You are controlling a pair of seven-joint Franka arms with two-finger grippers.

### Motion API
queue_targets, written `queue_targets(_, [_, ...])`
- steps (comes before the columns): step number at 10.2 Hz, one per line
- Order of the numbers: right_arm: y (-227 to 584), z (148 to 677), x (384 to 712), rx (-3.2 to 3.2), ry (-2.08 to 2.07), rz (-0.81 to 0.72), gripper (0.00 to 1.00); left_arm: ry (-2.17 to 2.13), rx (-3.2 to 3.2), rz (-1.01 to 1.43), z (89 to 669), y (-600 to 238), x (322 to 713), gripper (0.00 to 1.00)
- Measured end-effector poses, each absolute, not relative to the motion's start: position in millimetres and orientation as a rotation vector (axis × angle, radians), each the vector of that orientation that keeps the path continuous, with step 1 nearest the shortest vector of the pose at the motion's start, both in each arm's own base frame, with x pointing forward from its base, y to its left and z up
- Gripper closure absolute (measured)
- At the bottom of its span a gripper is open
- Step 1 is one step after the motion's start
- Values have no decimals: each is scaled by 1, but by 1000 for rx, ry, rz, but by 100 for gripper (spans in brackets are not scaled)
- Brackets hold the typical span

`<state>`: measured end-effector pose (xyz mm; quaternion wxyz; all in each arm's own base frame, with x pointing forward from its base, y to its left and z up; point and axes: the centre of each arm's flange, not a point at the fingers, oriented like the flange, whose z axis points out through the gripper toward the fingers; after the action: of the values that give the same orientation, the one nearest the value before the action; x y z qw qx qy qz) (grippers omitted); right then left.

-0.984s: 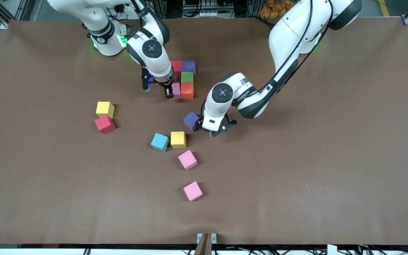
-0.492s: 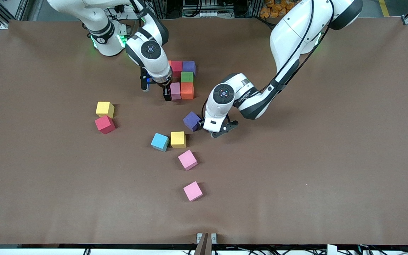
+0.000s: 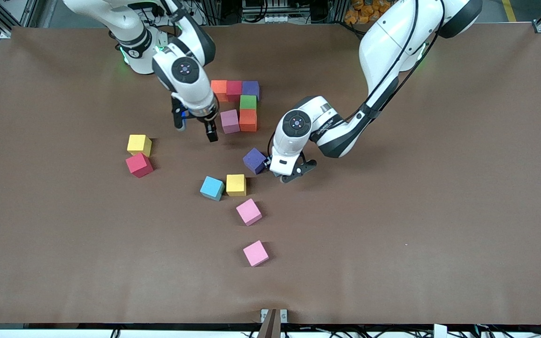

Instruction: Form number 2 with 11 blocks

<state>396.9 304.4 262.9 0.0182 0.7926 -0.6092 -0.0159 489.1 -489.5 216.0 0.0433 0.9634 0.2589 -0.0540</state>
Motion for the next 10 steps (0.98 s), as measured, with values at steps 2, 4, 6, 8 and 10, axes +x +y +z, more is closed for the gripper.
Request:
queue_targets(2, [267, 276, 435, 2567, -1784, -41, 0, 843, 2932, -207, 255, -493, 487, 42])
queue_targets(4, [213, 279, 466, 2645, -1636, -58, 0, 959, 2828, -295, 305, -504, 478, 42])
queue_targets(6, [185, 287, 488, 2727, -1516, -48, 0, 1176, 2712, -350, 334, -534, 452, 42])
queue_targets(8, [194, 298, 506, 2842, -1356, -27, 0, 1382, 2592, -398, 341, -589, 406, 42])
queue_targets(10, [214, 298, 531, 2960, -1150, -7, 0, 1583, 2387, -451, 341, -629, 375, 42])
